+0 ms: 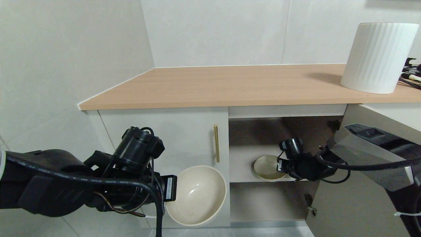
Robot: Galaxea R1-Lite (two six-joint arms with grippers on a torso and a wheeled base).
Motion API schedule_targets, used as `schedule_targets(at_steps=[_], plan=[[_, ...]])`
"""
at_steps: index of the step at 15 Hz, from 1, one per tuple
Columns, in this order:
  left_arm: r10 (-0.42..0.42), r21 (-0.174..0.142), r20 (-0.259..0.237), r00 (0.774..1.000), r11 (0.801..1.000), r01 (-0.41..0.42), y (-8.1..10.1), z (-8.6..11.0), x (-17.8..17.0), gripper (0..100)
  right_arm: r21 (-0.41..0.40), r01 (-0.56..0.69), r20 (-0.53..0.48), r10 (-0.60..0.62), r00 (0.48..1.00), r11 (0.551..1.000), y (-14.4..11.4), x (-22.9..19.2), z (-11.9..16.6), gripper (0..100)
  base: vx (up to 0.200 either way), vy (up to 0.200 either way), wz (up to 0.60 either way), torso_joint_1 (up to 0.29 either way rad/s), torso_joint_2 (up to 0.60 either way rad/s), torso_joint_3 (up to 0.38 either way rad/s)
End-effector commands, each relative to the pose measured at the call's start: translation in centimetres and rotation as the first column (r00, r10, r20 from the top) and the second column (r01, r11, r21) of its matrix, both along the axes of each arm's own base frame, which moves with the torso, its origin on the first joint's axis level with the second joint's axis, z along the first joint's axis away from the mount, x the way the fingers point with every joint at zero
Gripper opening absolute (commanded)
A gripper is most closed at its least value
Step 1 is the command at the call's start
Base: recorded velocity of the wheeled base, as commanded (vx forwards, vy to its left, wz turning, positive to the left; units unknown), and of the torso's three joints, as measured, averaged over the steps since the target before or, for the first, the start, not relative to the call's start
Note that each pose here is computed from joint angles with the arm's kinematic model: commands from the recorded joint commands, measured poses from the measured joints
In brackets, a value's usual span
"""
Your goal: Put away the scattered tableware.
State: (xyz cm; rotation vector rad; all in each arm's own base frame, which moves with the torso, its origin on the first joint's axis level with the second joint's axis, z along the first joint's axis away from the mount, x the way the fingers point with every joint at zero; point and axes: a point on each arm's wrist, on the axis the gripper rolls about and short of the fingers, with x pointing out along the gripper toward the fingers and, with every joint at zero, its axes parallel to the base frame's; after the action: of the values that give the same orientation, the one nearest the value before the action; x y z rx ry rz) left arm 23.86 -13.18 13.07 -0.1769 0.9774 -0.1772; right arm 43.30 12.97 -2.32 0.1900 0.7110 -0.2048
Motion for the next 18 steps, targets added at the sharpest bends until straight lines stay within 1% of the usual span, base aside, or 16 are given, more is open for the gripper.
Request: schedule_targets(at_steps=[1,4,9,16,17,18], plan=[[0.000,0.003,-0.004,1.000,1.000,0.000,0.0,-0.1,0.0,0,-0.008,0.004,-0.008,-0.004,1.000,1.000,0.3,0.9,-0.8,0,0.000,0.000,0.00,0.000,0.00,0.000],[0.002,0.004,-0.004,1.000,1.000,-0.002,0.0,-0.1,0.1,0,-0.032,0.049,0.006,-0.049,0.999,0.998,-0.3,2.1,-1.0,0,0.000,0.000,0.00,0.000,0.00,0.000],[0.001,0.007,-0.009,1.000,1.000,-0.001,-0.1,-0.3,0.1,0,-0.026,0.053,0.025,-0.052,0.998,0.998,-0.2,2.8,-0.9,0,0.000,0.000,0.00,0.000,0.00,0.000],[0.001,0.008,-0.010,1.000,1.000,-0.001,-0.1,-0.3,0.1,0,-0.026,0.053,0.027,-0.052,0.998,0.998,-0.2,2.8,-1.0,0,0.000,0.000,0.00,0.000,0.00,0.000],[0.001,0.008,-0.010,1.000,1.000,-0.001,-0.1,-0.3,0.1,0,-0.023,0.054,0.030,-0.053,0.998,0.998,-0.2,2.9,-0.9,100,0.000,0.000,0.00,0.000,0.00,0.000],[0.001,0.008,-0.010,1.000,1.000,-0.001,-0.1,-0.3,0.1,0,-0.022,0.054,0.034,-0.053,0.998,0.998,-0.1,3.0,-0.9,100,0.000,0.000,0.00,0.000,0.00,0.000]])
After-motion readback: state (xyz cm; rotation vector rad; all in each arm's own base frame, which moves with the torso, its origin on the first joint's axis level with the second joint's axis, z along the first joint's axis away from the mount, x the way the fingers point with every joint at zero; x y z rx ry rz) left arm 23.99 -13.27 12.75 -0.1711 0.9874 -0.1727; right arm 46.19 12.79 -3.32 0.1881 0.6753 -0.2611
